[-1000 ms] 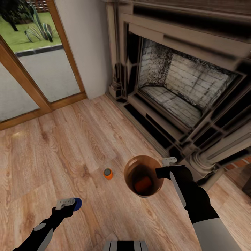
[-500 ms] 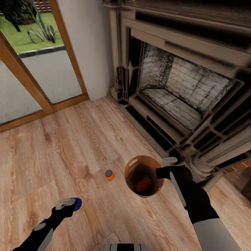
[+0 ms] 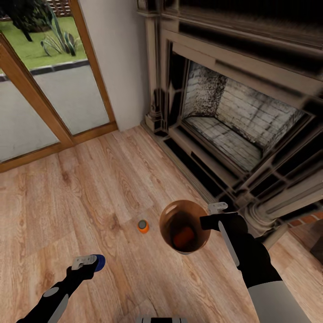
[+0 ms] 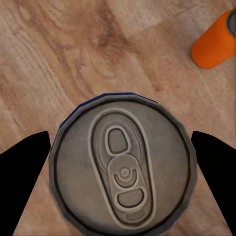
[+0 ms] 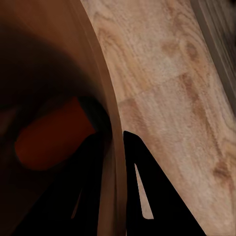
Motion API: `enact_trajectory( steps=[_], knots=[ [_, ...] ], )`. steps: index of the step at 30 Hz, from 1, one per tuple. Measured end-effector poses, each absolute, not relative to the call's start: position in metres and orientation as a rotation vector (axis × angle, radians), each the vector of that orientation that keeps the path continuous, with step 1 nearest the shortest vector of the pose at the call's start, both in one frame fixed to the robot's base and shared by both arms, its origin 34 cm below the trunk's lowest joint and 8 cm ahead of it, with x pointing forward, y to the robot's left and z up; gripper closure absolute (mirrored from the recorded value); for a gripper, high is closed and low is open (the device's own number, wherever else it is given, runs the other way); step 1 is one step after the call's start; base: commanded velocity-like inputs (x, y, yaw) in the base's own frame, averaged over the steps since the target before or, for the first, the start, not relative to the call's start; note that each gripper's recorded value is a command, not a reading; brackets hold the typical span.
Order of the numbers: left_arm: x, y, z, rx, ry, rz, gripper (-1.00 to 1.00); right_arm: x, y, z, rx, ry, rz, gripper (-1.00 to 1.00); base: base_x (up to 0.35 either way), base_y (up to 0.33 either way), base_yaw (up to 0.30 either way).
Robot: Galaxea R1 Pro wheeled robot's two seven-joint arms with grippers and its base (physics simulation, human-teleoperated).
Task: Put the three can of soda from the living room inside the tash can in the kitchen.
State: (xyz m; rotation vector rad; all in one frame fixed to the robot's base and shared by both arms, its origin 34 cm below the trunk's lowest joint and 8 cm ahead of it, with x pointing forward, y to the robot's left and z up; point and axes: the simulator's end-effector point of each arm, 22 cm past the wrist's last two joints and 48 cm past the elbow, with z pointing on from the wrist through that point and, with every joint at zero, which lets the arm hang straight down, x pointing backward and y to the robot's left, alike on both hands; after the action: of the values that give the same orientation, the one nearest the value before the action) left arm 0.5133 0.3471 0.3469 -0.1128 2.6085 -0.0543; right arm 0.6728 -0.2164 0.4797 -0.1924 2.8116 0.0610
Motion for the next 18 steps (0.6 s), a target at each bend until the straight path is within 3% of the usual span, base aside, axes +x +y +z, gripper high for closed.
enact_trajectory(
  steps=[18],
  knots=[
    [0.517,0.347,0.382,-0.113,2.609,-0.054,1.00,0.677,-0.217,0.514,-0.195,2.812,0.056,1.00,0.000,0.000,0.000]
  ],
)
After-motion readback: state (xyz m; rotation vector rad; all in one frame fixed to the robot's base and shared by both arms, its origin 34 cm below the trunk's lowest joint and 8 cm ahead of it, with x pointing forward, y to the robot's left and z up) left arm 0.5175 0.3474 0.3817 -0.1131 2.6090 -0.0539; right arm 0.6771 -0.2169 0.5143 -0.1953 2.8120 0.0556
